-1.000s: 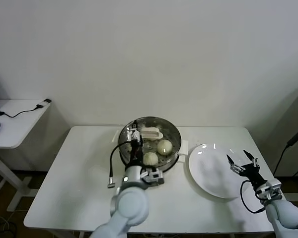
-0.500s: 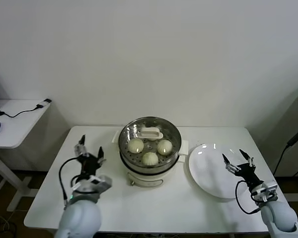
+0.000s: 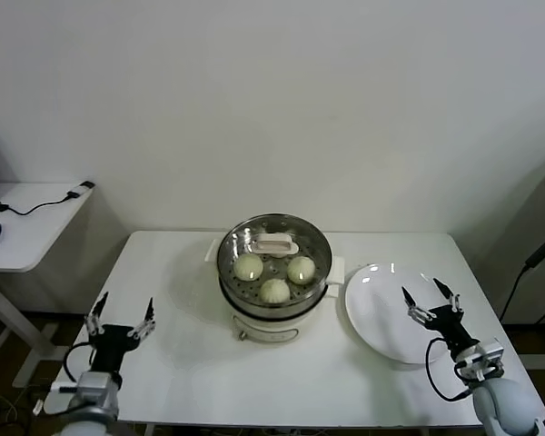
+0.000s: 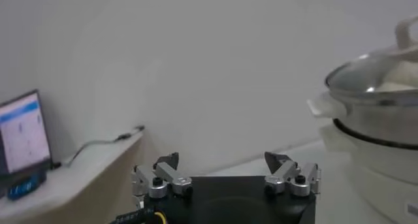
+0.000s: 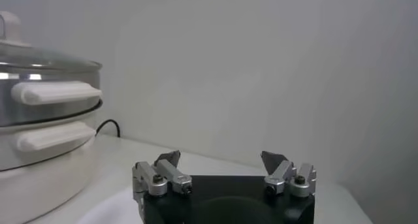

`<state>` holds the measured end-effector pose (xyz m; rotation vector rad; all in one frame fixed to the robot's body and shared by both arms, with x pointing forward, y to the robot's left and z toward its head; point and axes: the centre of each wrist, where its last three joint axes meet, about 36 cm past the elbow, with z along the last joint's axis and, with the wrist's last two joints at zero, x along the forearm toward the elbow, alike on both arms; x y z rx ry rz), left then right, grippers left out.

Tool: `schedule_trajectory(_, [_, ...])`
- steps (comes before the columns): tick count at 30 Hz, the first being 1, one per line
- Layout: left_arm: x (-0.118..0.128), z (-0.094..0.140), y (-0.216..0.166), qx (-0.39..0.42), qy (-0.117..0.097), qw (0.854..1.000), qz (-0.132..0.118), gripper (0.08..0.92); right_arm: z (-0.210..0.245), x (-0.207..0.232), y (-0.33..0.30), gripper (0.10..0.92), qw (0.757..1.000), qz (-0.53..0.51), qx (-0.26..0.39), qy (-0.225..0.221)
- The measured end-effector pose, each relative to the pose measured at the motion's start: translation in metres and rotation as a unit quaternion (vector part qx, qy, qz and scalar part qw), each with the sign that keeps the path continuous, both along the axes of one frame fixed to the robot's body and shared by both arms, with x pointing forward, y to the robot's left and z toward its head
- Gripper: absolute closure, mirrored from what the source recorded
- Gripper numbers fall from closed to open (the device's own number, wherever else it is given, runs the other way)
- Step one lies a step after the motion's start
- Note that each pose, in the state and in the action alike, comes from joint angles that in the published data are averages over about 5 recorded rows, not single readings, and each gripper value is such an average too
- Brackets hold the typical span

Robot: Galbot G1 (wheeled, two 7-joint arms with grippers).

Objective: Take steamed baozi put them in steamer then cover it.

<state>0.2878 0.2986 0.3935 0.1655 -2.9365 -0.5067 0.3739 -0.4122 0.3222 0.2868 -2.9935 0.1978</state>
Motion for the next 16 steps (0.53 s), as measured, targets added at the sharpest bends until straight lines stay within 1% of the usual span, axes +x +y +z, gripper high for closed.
schedule_trajectory(7, [-0.019, -0.011, 0.016, -0.057, -0.025, 0.998, 0.012, 0.177, -0.003, -0.008, 0.001, 0.2, 1.0, -0.007, 0.003, -0.002])
schedule_trajectory(13, [-0.027, -0.013, 0.025, -0.075, -0.041, 0.996, 0.013, 0.177, -0.003, -0.013, 0.001, 0.2, 1.0, -0.011, 0.003, -0.002])
schedule_trajectory(16, [-0.029, -0.013, 0.027, -0.078, -0.045, 0.996, 0.012, 0.177, -0.004, -0.015, 0.002, 0.2, 1.0, -0.012, 0.004, -0.002])
